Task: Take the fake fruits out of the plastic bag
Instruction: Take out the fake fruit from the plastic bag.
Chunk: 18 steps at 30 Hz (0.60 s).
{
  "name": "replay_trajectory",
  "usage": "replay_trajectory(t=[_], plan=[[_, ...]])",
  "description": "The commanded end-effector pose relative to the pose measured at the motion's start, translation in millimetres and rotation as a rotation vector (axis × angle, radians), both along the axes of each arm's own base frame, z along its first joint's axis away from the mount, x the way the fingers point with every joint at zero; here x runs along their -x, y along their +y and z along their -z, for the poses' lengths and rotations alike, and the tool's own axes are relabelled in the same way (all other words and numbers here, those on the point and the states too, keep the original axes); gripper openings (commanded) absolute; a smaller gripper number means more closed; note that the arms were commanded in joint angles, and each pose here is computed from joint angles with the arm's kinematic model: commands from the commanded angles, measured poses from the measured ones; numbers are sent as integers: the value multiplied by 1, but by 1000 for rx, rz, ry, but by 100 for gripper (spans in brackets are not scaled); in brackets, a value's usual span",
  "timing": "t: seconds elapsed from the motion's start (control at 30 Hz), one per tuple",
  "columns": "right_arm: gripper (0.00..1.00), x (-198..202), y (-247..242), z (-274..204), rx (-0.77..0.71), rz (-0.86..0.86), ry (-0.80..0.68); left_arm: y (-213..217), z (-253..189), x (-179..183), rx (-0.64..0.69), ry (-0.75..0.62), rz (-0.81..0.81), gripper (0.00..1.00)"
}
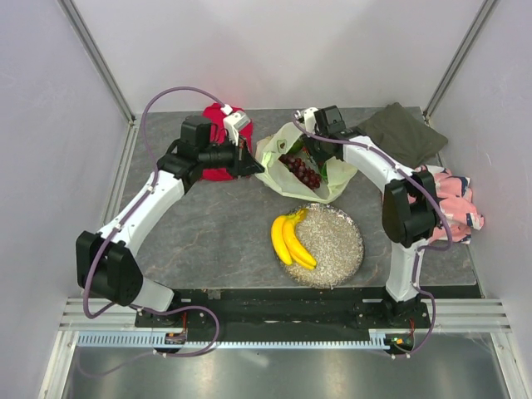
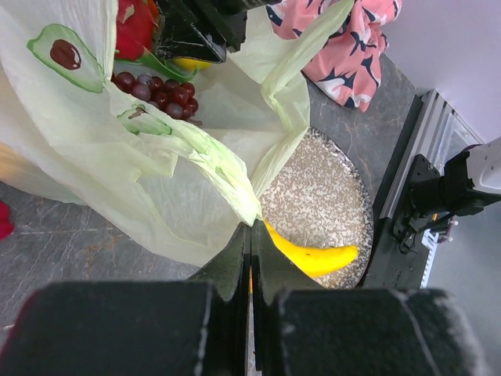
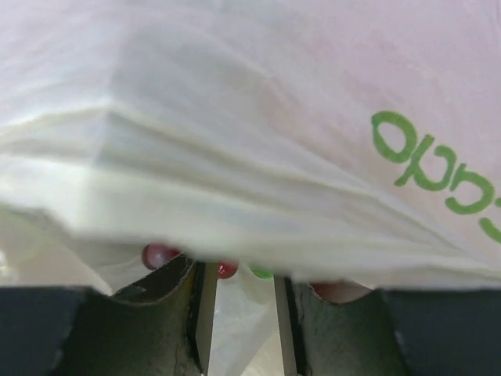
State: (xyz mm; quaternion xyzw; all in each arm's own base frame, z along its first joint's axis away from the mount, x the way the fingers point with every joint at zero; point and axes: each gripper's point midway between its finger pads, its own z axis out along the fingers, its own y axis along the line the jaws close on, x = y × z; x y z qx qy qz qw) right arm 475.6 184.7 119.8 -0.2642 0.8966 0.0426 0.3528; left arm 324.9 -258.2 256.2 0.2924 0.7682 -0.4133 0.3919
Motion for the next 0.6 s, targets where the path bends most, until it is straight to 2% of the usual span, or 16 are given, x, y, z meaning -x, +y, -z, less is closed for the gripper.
replay_trajectory(t=[0.0, 0.37, 0.47, 0.57], plan=[[40, -2, -10, 10, 34, 60, 15, -7, -22, -9, 28, -76, 25, 1], [38, -8, -13, 58, 83, 91, 94, -9, -19, -16, 24, -67, 18, 2], [38, -16, -22, 69, 143, 121, 85, -9, -18, -16, 17, -69, 16, 2], [26, -22, -27, 73, 171, 126, 79, -8, -16, -16, 12, -68, 15, 2]])
